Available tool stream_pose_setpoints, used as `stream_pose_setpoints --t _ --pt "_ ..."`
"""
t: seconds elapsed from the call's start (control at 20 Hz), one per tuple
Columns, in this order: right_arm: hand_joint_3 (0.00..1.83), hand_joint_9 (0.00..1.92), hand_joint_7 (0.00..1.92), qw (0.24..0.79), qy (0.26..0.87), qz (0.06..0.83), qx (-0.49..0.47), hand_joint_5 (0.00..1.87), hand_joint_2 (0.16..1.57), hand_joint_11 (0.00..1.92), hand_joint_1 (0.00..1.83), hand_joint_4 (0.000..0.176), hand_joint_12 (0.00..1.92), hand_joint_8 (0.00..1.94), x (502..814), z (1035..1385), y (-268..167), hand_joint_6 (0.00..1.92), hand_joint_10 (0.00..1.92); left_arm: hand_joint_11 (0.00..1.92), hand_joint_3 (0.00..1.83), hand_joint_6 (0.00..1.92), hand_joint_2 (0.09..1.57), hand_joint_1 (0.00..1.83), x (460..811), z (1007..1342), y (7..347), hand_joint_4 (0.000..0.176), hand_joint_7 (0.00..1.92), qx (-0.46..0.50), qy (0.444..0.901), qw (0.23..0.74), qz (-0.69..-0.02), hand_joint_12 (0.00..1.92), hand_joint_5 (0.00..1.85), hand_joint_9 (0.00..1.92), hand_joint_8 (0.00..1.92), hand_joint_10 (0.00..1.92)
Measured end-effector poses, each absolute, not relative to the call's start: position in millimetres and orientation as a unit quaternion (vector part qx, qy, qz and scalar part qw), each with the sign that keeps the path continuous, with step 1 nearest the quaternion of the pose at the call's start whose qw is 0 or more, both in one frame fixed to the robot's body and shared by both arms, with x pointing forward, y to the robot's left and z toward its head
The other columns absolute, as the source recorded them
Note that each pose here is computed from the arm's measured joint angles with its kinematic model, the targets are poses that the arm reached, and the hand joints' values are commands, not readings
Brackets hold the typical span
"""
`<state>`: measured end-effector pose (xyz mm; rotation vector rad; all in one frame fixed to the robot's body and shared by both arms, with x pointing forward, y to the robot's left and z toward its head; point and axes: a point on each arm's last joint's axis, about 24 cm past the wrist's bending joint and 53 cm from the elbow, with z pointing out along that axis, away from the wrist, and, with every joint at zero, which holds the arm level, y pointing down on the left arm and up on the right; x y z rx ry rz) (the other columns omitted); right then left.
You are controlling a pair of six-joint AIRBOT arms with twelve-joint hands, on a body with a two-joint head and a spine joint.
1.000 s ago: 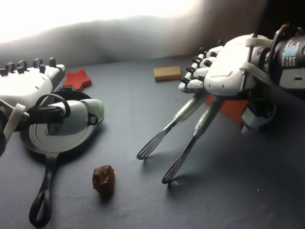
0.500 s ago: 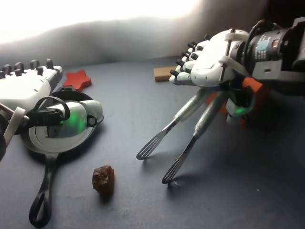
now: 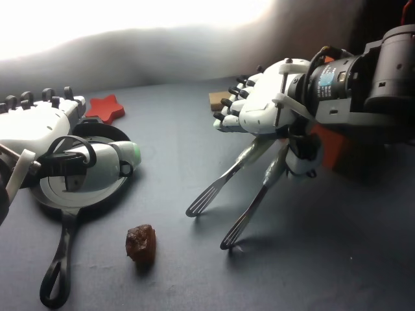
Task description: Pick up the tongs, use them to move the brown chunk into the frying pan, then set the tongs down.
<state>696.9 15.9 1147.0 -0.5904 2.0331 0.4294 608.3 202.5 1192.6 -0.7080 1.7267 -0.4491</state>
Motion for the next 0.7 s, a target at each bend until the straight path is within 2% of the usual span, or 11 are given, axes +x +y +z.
stream_pose_setpoints --t 0.2,0.45,0.6,0.7 --pt "0.02 0.0 0.0 0.467 0.832 0.176 -0.24 0.0 0.95 0.0 1.07 0.0 0.0 0.0 698 1141 19 0.0 0.0 0.0 0.0 0.0 1.26 0.0 606 1188 204 0.0 0.01 -0.309 0.74 0.566 -0.189 0.11 0.0 0.01 0.0 0.0" --pt "0.05 0.01 0.02 0.464 0.835 0.17 -0.243 0.0 1.02 0.0 0.99 0.0 0.0 0.01 698 1134 16 0.0 0.0 0.0 0.0 0.0 1.26 0.0 602 1184 200 0.0 0.02 -0.312 0.745 0.557 -0.191 0.12 0.0 0.02 0.0 0.0" --pt "0.05 0.06 0.07 0.463 0.835 0.169 -0.244 0.01 1.05 0.01 1.02 0.0 0.01 0.02 698 1131 15 0.0 0.02 0.0 0.0 0.0 1.25 0.0 602 1184 201 0.0 0.02 -0.314 0.745 0.557 -0.19 0.08 0.0 0.01 0.0 0.0" --pt "0.0 0.18 0.18 0.461 0.837 0.169 -0.242 0.1 1.11 0.0 1.01 0.0 0.54 0.01 697 1130 14 0.02 0.02 0.0 0.0 0.0 1.25 0.0 602 1184 201 0.0 0.03 -0.314 0.745 0.557 -0.19 0.11 0.0 0.02 0.0 0.0"
